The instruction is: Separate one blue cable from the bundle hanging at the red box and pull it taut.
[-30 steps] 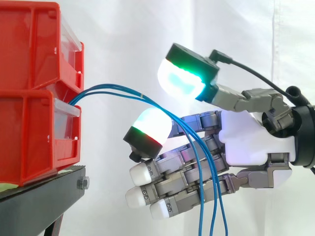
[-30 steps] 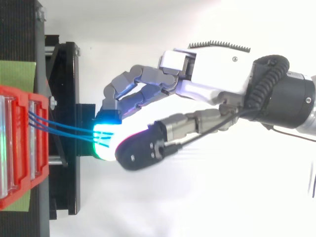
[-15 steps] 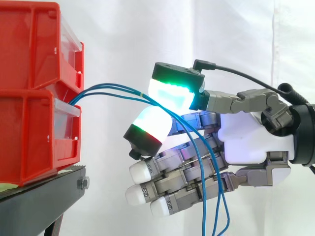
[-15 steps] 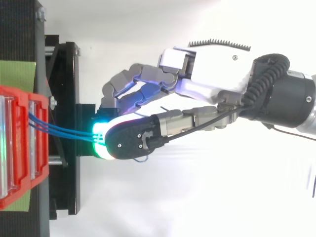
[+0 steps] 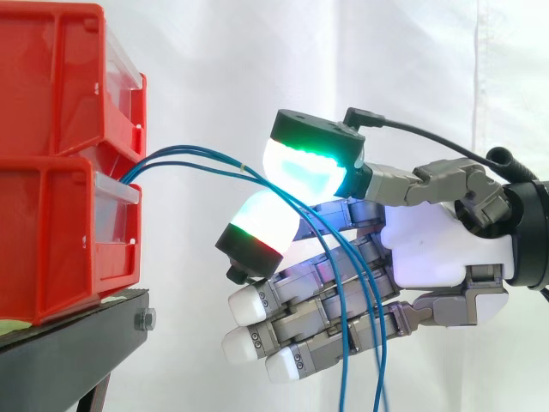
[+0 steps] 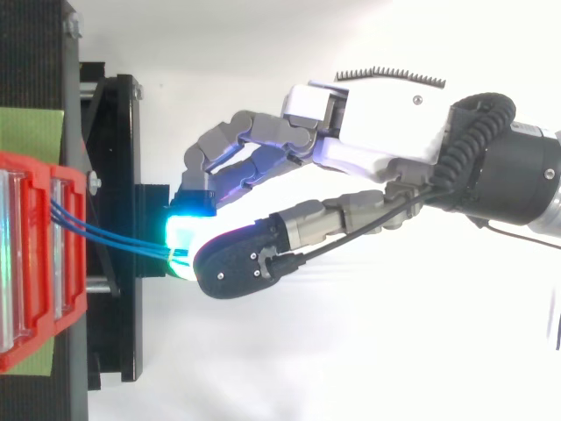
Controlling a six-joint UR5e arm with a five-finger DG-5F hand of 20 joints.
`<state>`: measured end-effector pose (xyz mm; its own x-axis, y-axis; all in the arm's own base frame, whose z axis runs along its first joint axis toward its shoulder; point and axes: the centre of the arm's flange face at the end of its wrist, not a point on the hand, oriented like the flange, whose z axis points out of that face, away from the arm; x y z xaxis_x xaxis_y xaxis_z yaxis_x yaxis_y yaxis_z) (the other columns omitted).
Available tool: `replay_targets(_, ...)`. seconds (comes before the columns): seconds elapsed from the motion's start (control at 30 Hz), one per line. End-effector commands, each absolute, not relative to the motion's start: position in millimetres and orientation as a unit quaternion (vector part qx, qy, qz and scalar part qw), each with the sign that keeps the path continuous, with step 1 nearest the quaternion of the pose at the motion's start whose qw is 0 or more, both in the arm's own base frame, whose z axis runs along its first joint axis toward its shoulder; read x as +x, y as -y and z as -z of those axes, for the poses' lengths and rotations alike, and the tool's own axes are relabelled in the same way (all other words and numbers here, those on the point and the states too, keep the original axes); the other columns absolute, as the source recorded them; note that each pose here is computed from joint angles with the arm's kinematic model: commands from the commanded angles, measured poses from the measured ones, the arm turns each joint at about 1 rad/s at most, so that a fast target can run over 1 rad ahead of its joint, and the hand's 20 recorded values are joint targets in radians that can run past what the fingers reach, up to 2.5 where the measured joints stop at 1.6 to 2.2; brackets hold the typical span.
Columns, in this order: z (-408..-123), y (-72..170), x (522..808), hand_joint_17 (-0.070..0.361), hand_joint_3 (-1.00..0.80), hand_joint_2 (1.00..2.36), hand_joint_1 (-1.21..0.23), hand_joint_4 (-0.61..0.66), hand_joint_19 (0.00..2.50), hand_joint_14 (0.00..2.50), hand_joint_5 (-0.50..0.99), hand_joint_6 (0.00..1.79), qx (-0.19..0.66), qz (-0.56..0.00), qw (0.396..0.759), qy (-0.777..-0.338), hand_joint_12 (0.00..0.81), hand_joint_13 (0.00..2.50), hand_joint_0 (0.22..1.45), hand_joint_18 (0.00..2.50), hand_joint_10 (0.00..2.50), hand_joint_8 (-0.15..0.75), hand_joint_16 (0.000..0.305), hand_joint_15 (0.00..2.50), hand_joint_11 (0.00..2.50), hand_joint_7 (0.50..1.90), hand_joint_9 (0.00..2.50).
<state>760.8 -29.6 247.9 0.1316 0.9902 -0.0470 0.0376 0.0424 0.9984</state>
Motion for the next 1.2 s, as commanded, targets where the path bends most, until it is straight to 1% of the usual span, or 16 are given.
replay_targets(0.0, -247.7, 29.6, 760.7, 0.073, -0.50, 1.00, -0.76, 0.13, 0.24, 0.01, -0.21, 0.88, 0.529, -0.445, 0.534, -0.486, 0.273, 0.60, 0.68, 0.50, 0.02, 0.278, 0.033, 0.14, 0.50, 0.91, 0.81)
replay_targets(0.13, -247.7, 29.6, 760.7, 0.073, -0.50, 1.00, -0.79, 0.07, 0.24, 0.01, -0.20, 0.88, 0.529, -0.445, 0.534, -0.486, 0.273, 0.61, 0.71, 0.51, 0.02, 0.277, 0.032, 0.14, 0.51, 0.90, 0.82)
replay_targets(0.17, -247.7, 29.6, 760.7, 0.073, -0.50, 1.00, -0.80, 0.03, 0.24, 0.01, -0.21, 0.89, 0.529, -0.445, 0.534, -0.486, 0.271, 0.61, 0.73, 0.51, 0.02, 0.273, 0.032, 0.15, 0.51, 0.95, 0.82)
replay_targets(0.23, -248.5, 29.6, 761.1, 0.073, -0.50, 1.00, -0.83, 0.02, 0.24, 0.01, -0.21, 0.89, 0.529, -0.446, 0.535, -0.485, 0.272, 0.61, 0.76, 0.51, 0.02, 0.271, 0.033, 0.15, 0.51, 1.03, 0.81)
replay_targets(0.37, -247.2, 29.7, 760.1, 0.073, -0.50, 1.00, -0.87, 0.04, 0.25, 0.01, -0.23, 0.92, 0.530, -0.444, 0.533, -0.487, 0.267, 0.61, 0.80, 0.50, 0.02, 0.250, 0.032, 0.16, 0.52, 0.98, 0.78)
replay_targets(0.4, -247.2, 29.7, 760.1, 0.073, -0.50, 1.00, -0.89, 0.09, 0.23, 0.01, -0.22, 0.92, 0.530, -0.444, 0.533, -0.487, 0.268, 0.61, 0.77, 0.52, 0.02, 0.252, 0.033, 0.15, 0.53, 0.96, 0.78)
replay_targets(0.43, -247.2, 29.7, 760.1, 0.073, -0.50, 1.00, -0.89, 0.09, 0.23, 0.01, -0.22, 0.92, 0.530, -0.444, 0.533, -0.487, 0.268, 0.61, 0.77, 0.52, 0.02, 0.252, 0.033, 0.15, 0.53, 0.96, 0.78)
replay_targets(0.5, -247.1, 29.8, 760.0, 0.073, -0.50, 1.00, -0.86, 0.12, 0.24, 0.01, -0.22, 0.92, 0.531, -0.443, 0.533, -0.488, 0.267, 0.61, 0.71, 0.52, 0.02, 0.250, 0.033, 0.16, 0.54, 0.92, 0.78)
replay_targets(0.63, -247.1, 29.8, 760.0, 0.074, -0.50, 1.00, -0.85, 0.14, 0.26, 0.01, -0.22, 0.90, 0.531, -0.444, 0.532, -0.487, 0.268, 0.61, 0.64, 0.51, 0.02, 0.258, 0.033, 0.17, 0.53, 0.92, 0.79)
replay_targets(0.7, -247.1, 29.8, 760.0, 0.075, -0.50, 1.00, -0.88, 0.14, 0.26, 0.01, -0.22, 0.90, 0.531, -0.444, 0.532, -0.487, 0.270, 0.61, 0.60, 0.51, 0.02, 0.262, 0.033, 0.17, 0.54, 0.93, 0.79)
replay_targets(0.8, -247.1, 29.8, 760.0, 0.075, -0.50, 1.00, -0.95, 0.14, 0.25, 0.01, -0.22, 0.90, 0.531, -0.444, 0.532, -0.487, 0.273, 0.61, 0.60, 0.52, 0.02, 0.264, 0.033, 0.16, 0.54, 0.93, 0.79)
replay_targets(0.97, -246.6, 32.2, 759.4, 0.074, -0.50, 1.00, -1.00, 0.12, 0.25, 0.01, -0.22, 0.89, 0.533, -0.441, 0.532, -0.488, 0.271, 0.61, 0.63, 0.52, 0.02, 0.255, 0.033, 0.17, 0.54, 0.96, 0.79)
replay_targets(1.07, -247.1, 33.3, 759.4, 0.080, -0.50, 1.00, -0.94, 0.13, 0.26, 0.01, -0.22, 0.89, 0.533, -0.440, 0.532, -0.488, 0.279, 0.61, 0.53, 0.53, 0.02, 0.263, 0.036, 0.18, 0.55, 0.93, 0.80)
replay_targets(1.1, -246.9, 34.5, 759.2, 0.088, -0.50, 1.00, -0.86, 0.16, 0.27, 0.01, -0.21, 0.89, 0.534, -0.440, 0.532, -0.488, 0.299, 0.62, 0.47, 0.54, 0.02, 0.284, 0.039, 0.17, 0.54, 0.90, 0.81)
replay_targets(1.13, -246.9, 34.5, 759.2, 0.090, -0.50, 1.00, -0.84, 0.17, 0.27, 0.01, -0.21, 0.89, 0.534, -0.440, 0.532, -0.488, 0.303, 0.62, 0.46, 0.55, 0.02, 0.289, 0.040, 0.17, 0.54, 0.90, 0.81)
replay_targets(1.17, -246.6, 34.3, 758.9, 0.095, -0.50, 1.00, -0.75, 0.18, 0.28, 0.01, -0.20, 0.88, 0.534, -0.440, 0.531, -0.490, 0.314, 0.63, 0.44, 0.56, 0.01, 0.306, 0.042, 0.17, 0.53, 0.90, 0.83)
